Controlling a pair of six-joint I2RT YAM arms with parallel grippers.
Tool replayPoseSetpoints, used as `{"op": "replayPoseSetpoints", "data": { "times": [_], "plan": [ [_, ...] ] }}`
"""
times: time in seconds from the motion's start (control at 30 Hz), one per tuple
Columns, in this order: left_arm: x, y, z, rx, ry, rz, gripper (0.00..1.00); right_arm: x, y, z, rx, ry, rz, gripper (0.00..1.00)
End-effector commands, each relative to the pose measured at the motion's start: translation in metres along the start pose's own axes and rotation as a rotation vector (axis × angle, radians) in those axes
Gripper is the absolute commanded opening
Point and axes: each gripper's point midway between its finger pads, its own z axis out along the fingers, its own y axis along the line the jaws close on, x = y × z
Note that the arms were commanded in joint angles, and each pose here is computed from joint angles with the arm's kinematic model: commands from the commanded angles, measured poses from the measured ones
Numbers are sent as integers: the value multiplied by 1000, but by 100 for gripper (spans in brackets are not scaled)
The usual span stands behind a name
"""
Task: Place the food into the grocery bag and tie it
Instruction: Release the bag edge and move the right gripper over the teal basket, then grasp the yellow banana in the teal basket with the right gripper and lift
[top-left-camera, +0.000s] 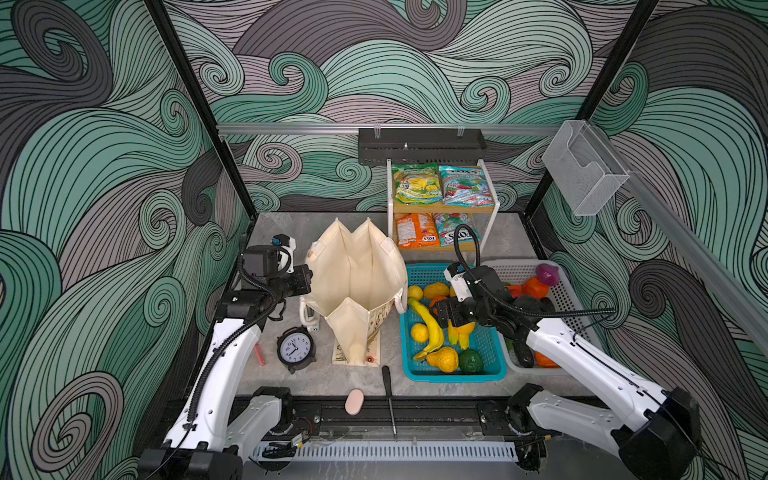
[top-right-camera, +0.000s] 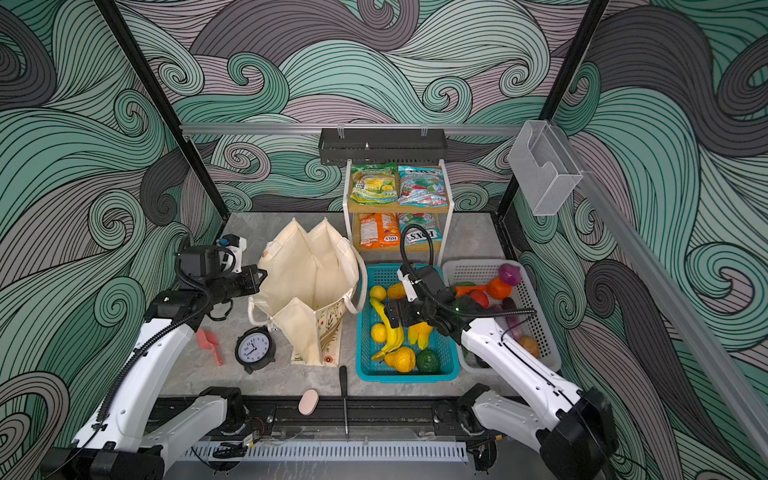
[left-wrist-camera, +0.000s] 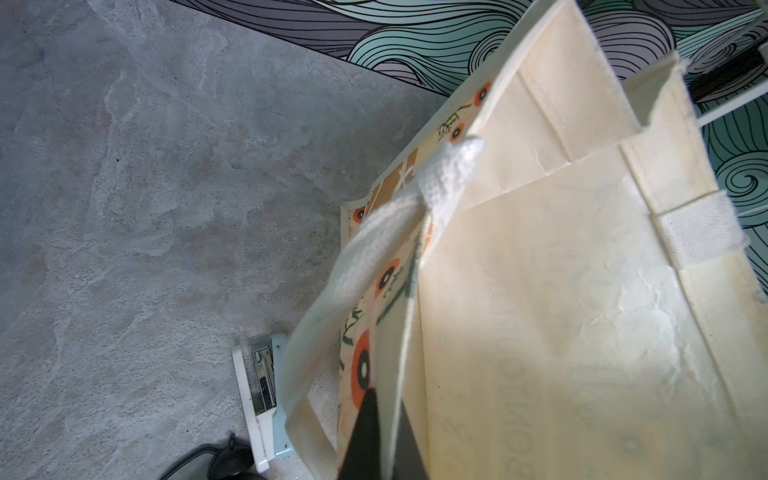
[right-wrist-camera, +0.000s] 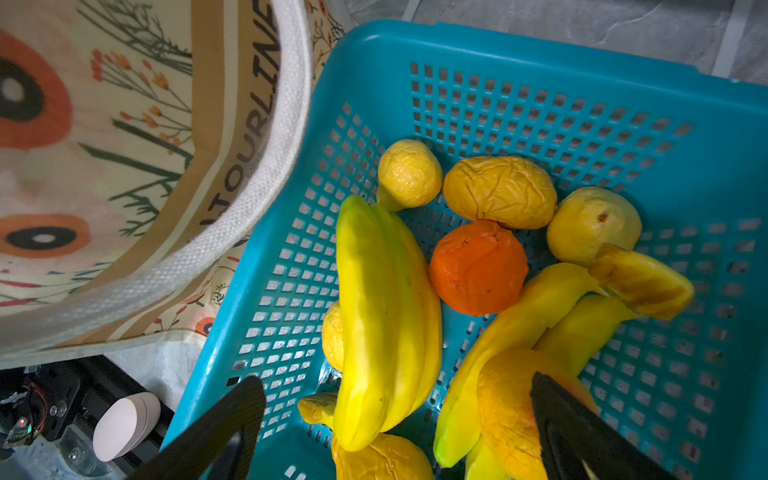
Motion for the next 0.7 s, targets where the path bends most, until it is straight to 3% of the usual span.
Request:
{"op": "replayPoseSetpoints", "data": {
  "times": [0.0, 0.67],
  "plan": [
    [-4, 0, -5, 3, -25, 9, 0, -3, 10, 11, -7, -12, -41, 100],
    [-3, -1, -4, 12, -22, 7, 0, 28, 0, 52, 143, 36, -64, 84]
  ]
}}
